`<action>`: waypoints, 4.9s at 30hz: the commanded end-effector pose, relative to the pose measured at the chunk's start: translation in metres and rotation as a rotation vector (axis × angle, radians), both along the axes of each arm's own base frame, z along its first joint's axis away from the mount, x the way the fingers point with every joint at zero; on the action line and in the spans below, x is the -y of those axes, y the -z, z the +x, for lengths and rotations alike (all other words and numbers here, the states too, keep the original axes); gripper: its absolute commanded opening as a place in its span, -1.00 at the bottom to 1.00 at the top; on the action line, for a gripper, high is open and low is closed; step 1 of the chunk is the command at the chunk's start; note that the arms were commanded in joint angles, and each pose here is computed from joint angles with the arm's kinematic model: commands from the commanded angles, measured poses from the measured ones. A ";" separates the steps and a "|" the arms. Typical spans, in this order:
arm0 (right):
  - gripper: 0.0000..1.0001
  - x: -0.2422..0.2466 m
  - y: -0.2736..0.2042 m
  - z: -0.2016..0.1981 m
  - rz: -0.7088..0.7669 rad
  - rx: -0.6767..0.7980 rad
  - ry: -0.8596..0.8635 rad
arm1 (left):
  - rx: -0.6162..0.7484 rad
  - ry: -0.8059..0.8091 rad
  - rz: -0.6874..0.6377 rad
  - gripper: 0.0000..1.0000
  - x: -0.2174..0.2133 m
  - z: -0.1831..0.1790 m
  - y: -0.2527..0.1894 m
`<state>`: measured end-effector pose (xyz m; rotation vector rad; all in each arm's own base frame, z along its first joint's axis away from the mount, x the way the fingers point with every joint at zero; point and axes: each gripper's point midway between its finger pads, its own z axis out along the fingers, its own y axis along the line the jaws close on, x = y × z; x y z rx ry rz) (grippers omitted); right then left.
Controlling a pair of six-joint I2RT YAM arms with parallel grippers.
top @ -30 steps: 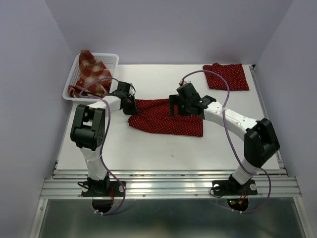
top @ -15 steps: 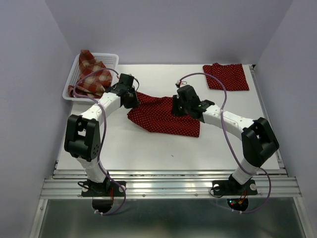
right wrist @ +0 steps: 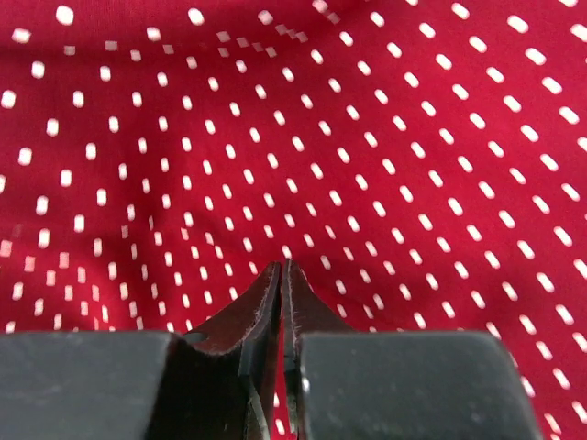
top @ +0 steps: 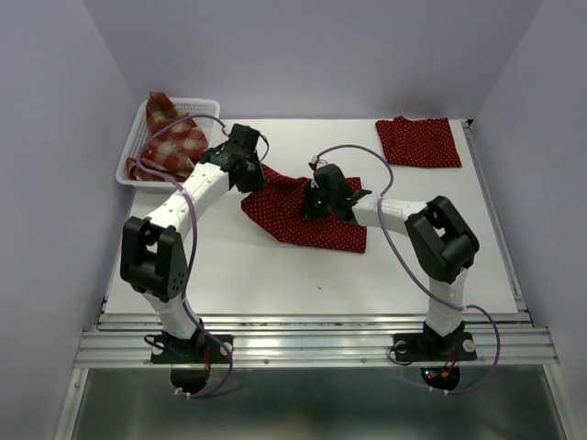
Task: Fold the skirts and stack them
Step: Fold the skirt
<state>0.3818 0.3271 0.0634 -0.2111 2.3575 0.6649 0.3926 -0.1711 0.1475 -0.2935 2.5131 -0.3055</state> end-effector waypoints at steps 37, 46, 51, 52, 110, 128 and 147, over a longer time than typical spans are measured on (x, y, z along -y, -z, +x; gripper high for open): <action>0.38 0.160 -0.036 0.012 -0.192 0.042 0.448 | -0.029 -0.087 -0.014 -1.00 0.036 0.005 -0.037; 0.40 0.185 -0.008 0.007 -0.230 -0.033 0.438 | -0.018 -0.093 -0.008 -1.00 0.042 0.004 -0.041; 0.22 0.190 0.020 0.004 -0.277 -0.093 0.422 | -0.036 -0.083 -0.010 -1.00 0.048 0.004 -0.035; 0.22 0.190 0.025 0.003 -0.282 -0.103 0.420 | -0.031 -0.082 -0.015 -1.00 0.050 0.005 -0.037; -0.39 0.173 0.026 -0.028 -0.177 -0.179 0.308 | -0.130 0.228 -0.203 0.09 0.236 -0.005 -0.001; 1.00 0.177 -0.146 -0.030 -0.054 0.151 0.286 | 0.167 0.227 -0.160 0.97 0.172 -0.019 -0.115; 1.00 0.090 0.000 -0.042 0.133 -0.263 0.075 | 0.073 -0.060 -0.121 0.97 0.015 -0.010 -0.045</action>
